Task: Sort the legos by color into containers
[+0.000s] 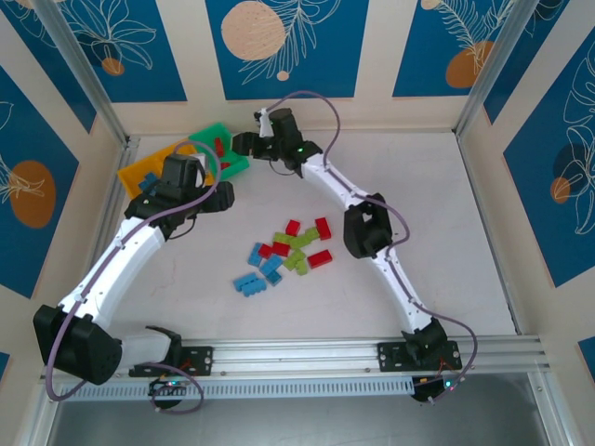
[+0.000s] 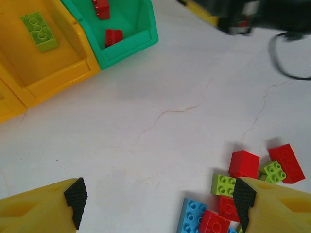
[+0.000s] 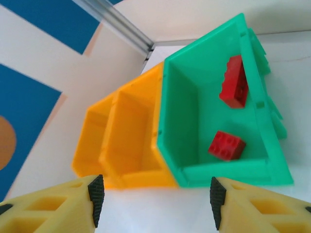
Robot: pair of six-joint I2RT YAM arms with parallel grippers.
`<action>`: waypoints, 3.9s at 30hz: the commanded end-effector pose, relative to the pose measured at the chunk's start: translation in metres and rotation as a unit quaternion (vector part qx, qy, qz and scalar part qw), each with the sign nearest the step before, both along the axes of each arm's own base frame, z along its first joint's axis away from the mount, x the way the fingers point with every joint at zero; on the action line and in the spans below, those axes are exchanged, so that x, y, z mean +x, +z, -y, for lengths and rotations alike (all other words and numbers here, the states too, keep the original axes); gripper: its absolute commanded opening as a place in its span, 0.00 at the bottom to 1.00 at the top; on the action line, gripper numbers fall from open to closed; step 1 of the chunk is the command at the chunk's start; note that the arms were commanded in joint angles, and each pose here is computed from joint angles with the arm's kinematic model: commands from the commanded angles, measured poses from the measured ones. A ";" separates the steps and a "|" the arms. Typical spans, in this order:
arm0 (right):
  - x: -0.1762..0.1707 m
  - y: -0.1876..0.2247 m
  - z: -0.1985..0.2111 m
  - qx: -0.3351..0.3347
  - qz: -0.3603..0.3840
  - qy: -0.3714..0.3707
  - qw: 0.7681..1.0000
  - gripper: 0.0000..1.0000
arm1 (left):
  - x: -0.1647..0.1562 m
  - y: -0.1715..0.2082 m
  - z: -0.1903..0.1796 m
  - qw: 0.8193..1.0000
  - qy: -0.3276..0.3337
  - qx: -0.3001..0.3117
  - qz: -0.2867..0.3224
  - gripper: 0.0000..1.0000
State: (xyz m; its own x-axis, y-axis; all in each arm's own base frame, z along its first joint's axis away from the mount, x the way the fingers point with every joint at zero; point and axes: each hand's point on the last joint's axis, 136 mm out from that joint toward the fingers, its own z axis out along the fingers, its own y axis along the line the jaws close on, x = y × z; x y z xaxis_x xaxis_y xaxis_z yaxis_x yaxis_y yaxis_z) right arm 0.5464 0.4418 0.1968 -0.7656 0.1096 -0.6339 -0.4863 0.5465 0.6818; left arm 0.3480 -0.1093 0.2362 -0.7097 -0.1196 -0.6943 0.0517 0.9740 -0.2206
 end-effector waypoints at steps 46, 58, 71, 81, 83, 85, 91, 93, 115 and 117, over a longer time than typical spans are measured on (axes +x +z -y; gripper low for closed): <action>-0.206 0.046 0.218 -0.129 -0.161 -0.119 0.971 0.70 | -0.133 -0.217 0.011 0.914 -0.010 0.223 -0.339 0.61; -0.205 0.044 0.204 -0.139 -0.161 -0.105 0.971 0.70 | -0.137 -0.221 0.004 0.927 0.027 0.152 -0.342 0.40; -0.221 0.048 0.183 -0.147 -0.155 -0.054 0.975 0.70 | -0.141 -0.229 0.003 0.929 0.025 0.121 -0.348 0.42; -0.219 0.050 0.179 -0.148 -0.158 -0.052 0.975 0.70 | -0.137 -0.236 0.010 0.928 0.010 0.118 -0.355 0.36; -0.219 0.050 0.179 -0.148 -0.159 -0.051 0.975 0.70 | -0.134 -0.231 0.011 0.931 0.014 0.113 -0.347 0.31; -0.220 0.051 0.178 -0.147 -0.157 -0.051 0.975 0.70 | -0.132 -0.223 0.010 0.935 0.020 0.104 -0.340 0.30; -0.220 0.054 0.177 -0.145 -0.153 -0.047 0.976 0.71 | -0.139 -0.191 -0.005 0.940 0.026 0.121 -0.317 0.71; -0.219 0.053 0.177 -0.146 -0.153 -0.047 0.976 0.71 | -0.149 -0.188 -0.005 0.937 0.016 0.117 -0.329 0.77; -0.273 0.035 0.145 -0.127 -0.216 0.045 0.967 0.70 | -0.109 -0.169 -0.005 0.955 0.034 0.007 -0.293 0.10; -0.281 0.036 0.133 -0.123 -0.214 0.060 0.967 0.70 | -0.079 -0.143 -0.032 0.965 0.082 -0.018 -0.250 0.09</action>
